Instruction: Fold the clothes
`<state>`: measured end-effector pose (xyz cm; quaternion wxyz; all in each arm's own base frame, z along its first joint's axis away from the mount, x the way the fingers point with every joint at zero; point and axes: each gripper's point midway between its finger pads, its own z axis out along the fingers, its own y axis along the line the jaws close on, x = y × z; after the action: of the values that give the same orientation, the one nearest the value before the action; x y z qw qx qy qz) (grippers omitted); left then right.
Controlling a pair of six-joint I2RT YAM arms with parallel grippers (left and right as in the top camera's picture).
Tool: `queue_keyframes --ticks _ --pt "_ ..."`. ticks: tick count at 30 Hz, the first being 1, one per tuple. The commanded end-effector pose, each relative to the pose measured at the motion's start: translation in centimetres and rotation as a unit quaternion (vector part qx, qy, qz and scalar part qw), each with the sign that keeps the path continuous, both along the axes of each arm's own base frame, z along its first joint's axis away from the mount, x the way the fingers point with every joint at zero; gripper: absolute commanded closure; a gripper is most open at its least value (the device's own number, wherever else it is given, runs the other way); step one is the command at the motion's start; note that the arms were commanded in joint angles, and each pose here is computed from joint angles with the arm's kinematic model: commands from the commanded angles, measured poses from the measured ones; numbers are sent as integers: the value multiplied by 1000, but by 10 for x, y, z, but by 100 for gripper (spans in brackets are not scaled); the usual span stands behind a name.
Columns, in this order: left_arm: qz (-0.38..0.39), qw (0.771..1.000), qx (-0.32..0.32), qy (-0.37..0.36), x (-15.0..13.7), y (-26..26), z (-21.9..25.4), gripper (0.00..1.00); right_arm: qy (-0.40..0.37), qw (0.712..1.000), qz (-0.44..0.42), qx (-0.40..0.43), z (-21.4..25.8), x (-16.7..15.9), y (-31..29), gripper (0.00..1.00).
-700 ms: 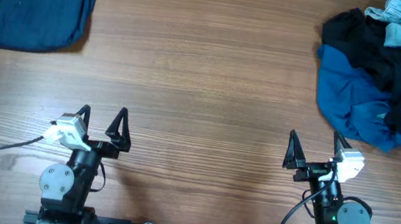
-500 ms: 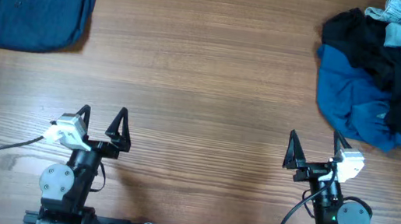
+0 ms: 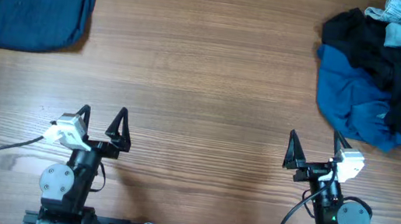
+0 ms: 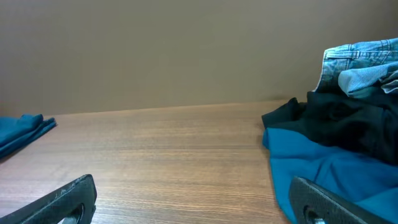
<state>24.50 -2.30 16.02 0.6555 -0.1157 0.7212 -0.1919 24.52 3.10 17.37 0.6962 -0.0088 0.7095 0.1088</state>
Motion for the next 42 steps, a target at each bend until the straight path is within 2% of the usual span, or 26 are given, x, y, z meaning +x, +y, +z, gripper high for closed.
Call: queue_keyframes --ticks 1,25,28,36,42 --pt "-4 1000 -3 1 0 -1 -2 0 -3 1000 -6 8 2 0 -3 0" --pt "-4 1000 -3 1 0 -1 -2 0 -3 1000 -6 8 2 0 -3 0" --pt "-4 1000 -3 1 0 -1 -2 0 -3 999 -40 -20 0 2 -14 0" --pt "-2 1000 -3 1 0 -1 -2 0 -3 999 -41 -17 0 2 -15 0" --pt "-80 997 -8 -6 -5 -27 2 0 -34 998 -42 -15 15 1 -15 0"
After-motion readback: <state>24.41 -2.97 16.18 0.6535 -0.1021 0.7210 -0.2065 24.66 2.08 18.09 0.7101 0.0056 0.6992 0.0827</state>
